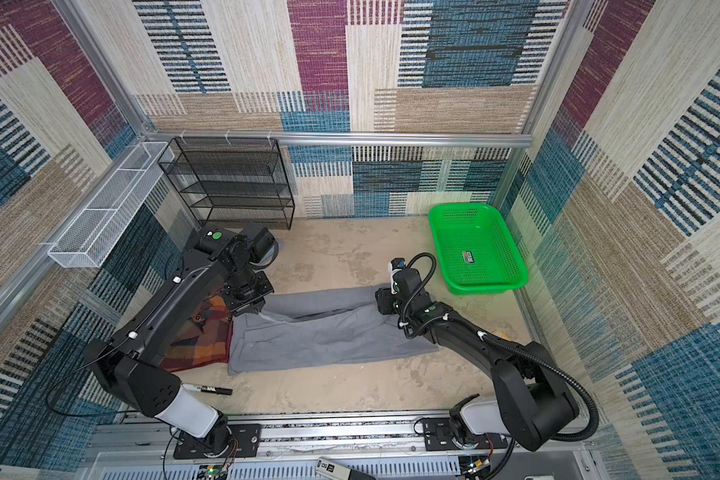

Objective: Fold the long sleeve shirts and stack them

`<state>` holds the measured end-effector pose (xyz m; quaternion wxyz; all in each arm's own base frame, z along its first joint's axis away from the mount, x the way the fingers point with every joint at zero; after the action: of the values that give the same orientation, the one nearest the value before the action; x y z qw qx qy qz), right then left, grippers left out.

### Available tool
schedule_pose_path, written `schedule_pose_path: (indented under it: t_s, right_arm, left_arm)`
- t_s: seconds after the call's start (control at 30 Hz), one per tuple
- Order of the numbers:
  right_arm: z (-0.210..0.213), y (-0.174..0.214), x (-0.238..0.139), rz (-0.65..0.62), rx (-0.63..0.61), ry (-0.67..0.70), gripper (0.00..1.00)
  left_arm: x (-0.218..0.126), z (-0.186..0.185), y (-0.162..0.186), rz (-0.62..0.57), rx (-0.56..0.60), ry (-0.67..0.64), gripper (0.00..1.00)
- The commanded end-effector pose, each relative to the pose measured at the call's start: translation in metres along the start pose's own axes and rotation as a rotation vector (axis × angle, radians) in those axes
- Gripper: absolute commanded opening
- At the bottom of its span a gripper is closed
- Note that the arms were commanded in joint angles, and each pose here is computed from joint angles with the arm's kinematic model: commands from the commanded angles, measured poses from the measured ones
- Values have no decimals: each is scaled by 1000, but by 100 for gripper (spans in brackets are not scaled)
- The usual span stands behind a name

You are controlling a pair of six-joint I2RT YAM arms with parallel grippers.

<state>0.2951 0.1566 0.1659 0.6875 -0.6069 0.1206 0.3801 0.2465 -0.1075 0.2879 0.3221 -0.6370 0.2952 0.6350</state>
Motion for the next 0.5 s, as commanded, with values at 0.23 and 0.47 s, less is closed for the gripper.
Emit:
schedule_pose_path:
  t_s: [0.23,0.47]
  right_arm:
    - [7,-9,-11,-66,11,-61,48]
    - [11,-1,-23,-69,6,-123,47]
  left_arm:
    - [26,-2,-12,137,16,-51,0]
    - [39,-1,-30,177,-22,-67,0]
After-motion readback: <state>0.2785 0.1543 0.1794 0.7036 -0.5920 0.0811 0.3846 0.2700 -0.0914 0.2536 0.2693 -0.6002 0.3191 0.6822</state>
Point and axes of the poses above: each gripper's point midway between its finger pads, its own x axis out along the fingers, its own z axis along the line the jaws close on, y = z × x, the point moved 7 cm from there along -x, back along the fingers, and after that the axes turned 5 degrees about -x, right-handed, at the moved point
